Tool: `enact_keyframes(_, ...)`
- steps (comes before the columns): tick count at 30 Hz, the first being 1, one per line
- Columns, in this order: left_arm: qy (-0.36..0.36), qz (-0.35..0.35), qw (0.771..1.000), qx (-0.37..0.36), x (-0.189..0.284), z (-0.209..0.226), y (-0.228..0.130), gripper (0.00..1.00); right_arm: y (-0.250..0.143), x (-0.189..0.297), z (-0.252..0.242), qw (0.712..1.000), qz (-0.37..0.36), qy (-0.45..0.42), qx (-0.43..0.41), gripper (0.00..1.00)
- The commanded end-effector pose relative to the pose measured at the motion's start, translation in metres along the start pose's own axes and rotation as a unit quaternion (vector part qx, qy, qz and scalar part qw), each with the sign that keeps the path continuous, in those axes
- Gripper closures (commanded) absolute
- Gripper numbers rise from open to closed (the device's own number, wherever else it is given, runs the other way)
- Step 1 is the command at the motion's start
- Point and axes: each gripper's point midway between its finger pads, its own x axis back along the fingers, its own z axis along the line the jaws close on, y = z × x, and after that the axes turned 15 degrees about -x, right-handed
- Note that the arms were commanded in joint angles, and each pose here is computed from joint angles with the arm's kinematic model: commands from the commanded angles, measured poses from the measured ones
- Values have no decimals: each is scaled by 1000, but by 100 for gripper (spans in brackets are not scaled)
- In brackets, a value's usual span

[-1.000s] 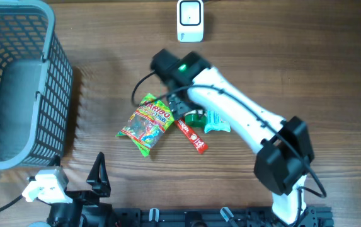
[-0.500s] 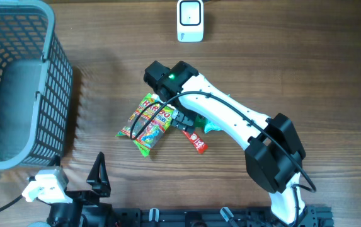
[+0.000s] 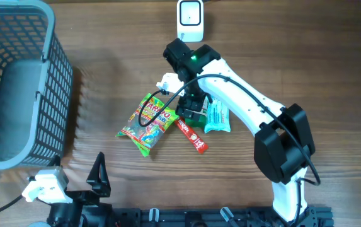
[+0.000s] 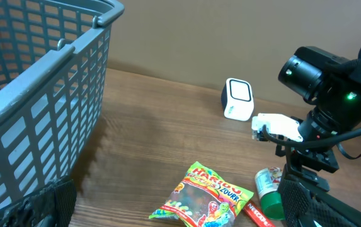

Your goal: Scan the item barcode

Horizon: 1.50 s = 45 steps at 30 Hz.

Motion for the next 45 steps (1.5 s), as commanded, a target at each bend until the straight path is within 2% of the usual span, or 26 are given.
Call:
enact_keyframes(1, -7, -1, 1000, -5, 0, -2, 0, 0, -4, -28, 14, 999, 28, 43, 15, 0)
enact_keyframes(9, -7, -1, 1000, -5, 0, -2, 0, 0, -21, -55, 10, 995, 84, 43, 8, 0)
enact_keyframes(21, -7, -1, 1000, -5, 0, -2, 0, 0, -25, -72, -9, 995, 69, 35, -58, 0)
enact_keyframes(26, -7, -1, 1000, -5, 0, -2, 0, 0, -27, -80, -7, 995, 70, 36, -58, 1)
enact_keyframes(28, -7, -1, 1000, -5, 0, -2, 0, 0, -25, -80, -9, 995, 65, 33, -62, 14)
enact_keyframes(29, -7, -1, 1000, -5, 0, -2, 0, 0, -22, -81, -10, 995, 59, 30, -74, 27)
enact_keyframes(30, -7, -1, 1000, -5, 0, -2, 0, 0, -20, -81, -11, 994, 54, 27, -90, 36)
enact_keyframes(32, -7, -1, 1000, -5, 0, -2, 0, 0, -17, -81, -12, 991, 49, 23, -126, 41)
enact_keyframes(37, -7, -1, 1000, -5, 0, -2, 0, 0, -8, -79, -1, 972, 39, 59, -224, 41)
enact_keyframes(42, -7, -1, 1000, -5, 0, -2, 0, 0, 24, -53, 26, 920, 15, 165, -355, 39)
enact_keyframes(45, -7, -1, 1000, -5, 0, -2, 0, 0, 45, -33, 38, 874, 8, 230, -428, 38)
